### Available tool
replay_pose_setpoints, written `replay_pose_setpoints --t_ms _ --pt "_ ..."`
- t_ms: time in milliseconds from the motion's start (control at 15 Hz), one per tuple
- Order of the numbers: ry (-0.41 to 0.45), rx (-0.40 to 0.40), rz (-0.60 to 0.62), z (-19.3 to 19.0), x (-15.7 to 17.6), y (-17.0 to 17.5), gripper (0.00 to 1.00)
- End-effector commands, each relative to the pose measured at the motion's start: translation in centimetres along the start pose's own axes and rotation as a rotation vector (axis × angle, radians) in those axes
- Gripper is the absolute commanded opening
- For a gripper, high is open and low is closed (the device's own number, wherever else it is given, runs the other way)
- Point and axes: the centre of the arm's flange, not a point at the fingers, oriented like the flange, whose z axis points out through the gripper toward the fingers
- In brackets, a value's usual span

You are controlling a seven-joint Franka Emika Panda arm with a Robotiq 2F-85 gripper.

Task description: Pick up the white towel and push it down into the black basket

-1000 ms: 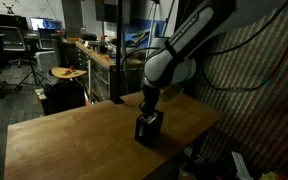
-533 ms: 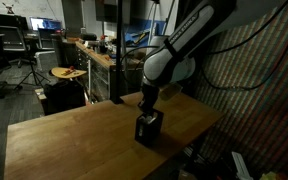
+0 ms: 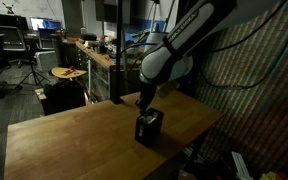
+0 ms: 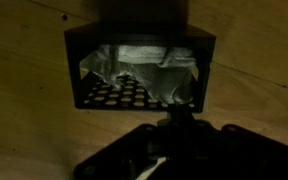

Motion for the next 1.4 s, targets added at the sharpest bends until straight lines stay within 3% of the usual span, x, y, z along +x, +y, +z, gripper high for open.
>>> replay_pose_setpoints --t_ms 0,1333 --pt "0.011 -0.013 -0.009 -0.7 0.6 -0.2 0.08" --pt "0.001 0.017 -0.028 1.8 0.6 -1.2 0.08"
